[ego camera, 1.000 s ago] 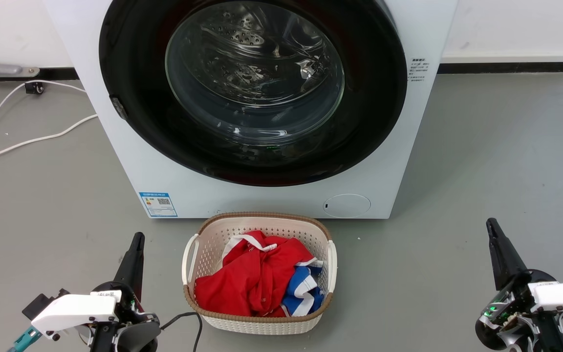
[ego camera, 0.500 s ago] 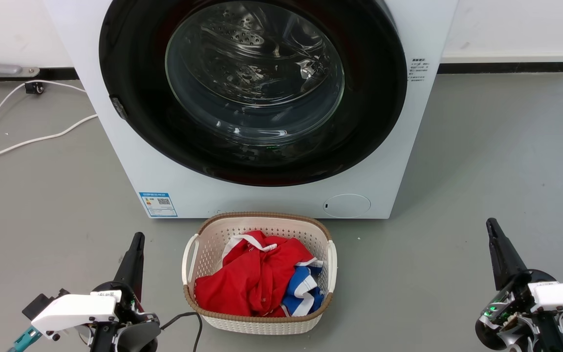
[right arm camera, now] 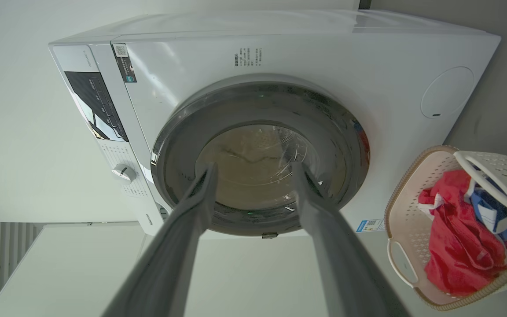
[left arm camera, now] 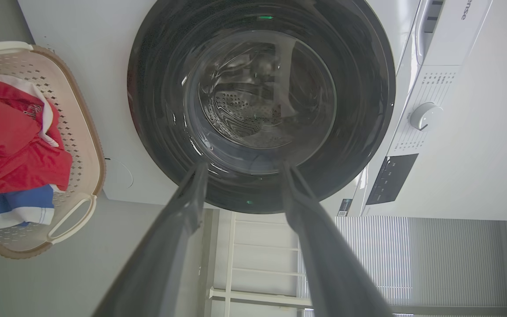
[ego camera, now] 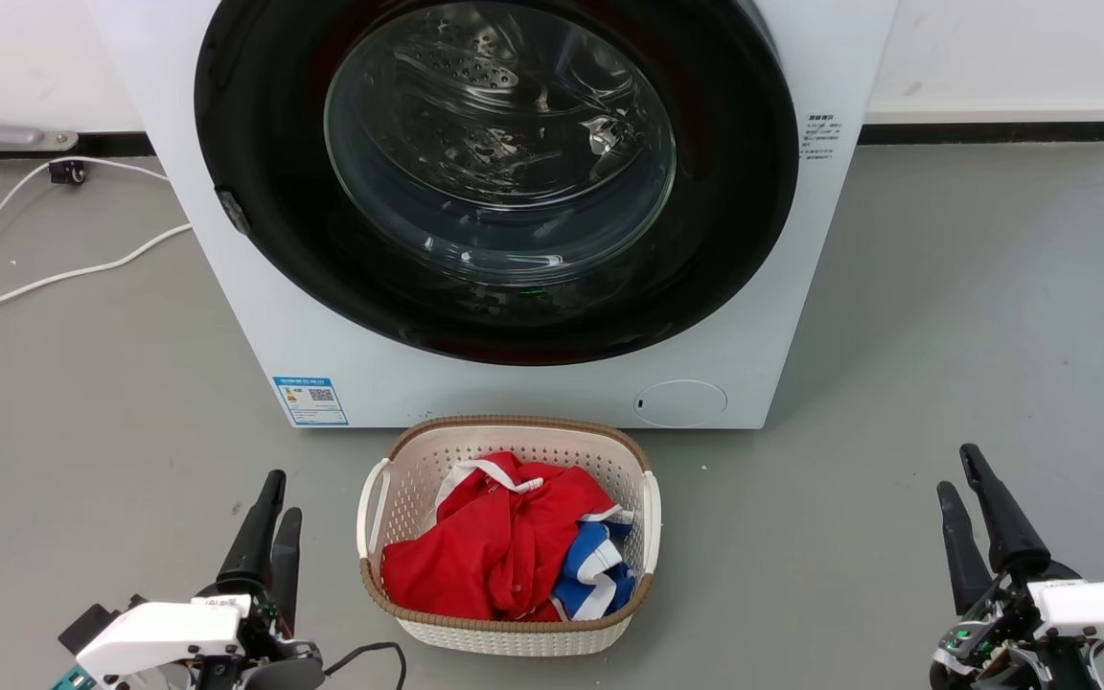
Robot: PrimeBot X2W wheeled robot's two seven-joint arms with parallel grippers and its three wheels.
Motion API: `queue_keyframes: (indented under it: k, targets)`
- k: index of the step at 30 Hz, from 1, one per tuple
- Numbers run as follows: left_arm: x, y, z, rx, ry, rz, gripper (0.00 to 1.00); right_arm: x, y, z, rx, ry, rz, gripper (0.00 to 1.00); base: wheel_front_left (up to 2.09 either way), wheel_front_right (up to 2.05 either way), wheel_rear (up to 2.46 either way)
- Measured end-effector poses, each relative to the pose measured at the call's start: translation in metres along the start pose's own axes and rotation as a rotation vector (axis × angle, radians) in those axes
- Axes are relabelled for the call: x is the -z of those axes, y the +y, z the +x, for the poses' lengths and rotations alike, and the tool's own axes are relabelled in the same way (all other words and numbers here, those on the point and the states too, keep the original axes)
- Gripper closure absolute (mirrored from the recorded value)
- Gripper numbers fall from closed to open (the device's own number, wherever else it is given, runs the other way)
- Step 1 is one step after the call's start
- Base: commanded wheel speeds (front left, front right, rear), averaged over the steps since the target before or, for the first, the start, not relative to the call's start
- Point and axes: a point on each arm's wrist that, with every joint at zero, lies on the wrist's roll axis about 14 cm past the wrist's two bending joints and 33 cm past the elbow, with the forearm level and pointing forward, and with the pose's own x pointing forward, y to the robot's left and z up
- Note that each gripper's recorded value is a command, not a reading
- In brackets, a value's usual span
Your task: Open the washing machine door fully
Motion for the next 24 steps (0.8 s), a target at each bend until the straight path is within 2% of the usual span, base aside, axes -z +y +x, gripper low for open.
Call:
queue_keyframes:
  k: [5, 10, 15, 24]
  targets:
    - [0.008, -0.002, 0.0, 0.005, 0.008, 0.013, 0.0, 0.0, 0.002, -0.001, -0.007, -0.011, -0.01, 0.0, 0.0, 0.0, 0.0]
    - [0.01, -0.004, 0.001, 0.01, 0.005, 0.079, 0.0, -0.001, 0.003, -0.004, -0.009, -0.022, -0.067, 0.0, 0.0, 0.0, 0.0]
    - [0.014, -0.009, 0.001, 0.02, 0.011, 0.192, 0.0, -0.005, 0.006, -0.004, -0.014, -0.027, -0.22, 0.0, 0.0, 0.0, 0.0]
    - [0.029, -0.017, 0.002, 0.04, 0.039, 0.46, 0.0, -0.003, 0.018, -0.007, -0.044, -0.029, -0.473, 0.0, 0.0, 0.0, 0.0]
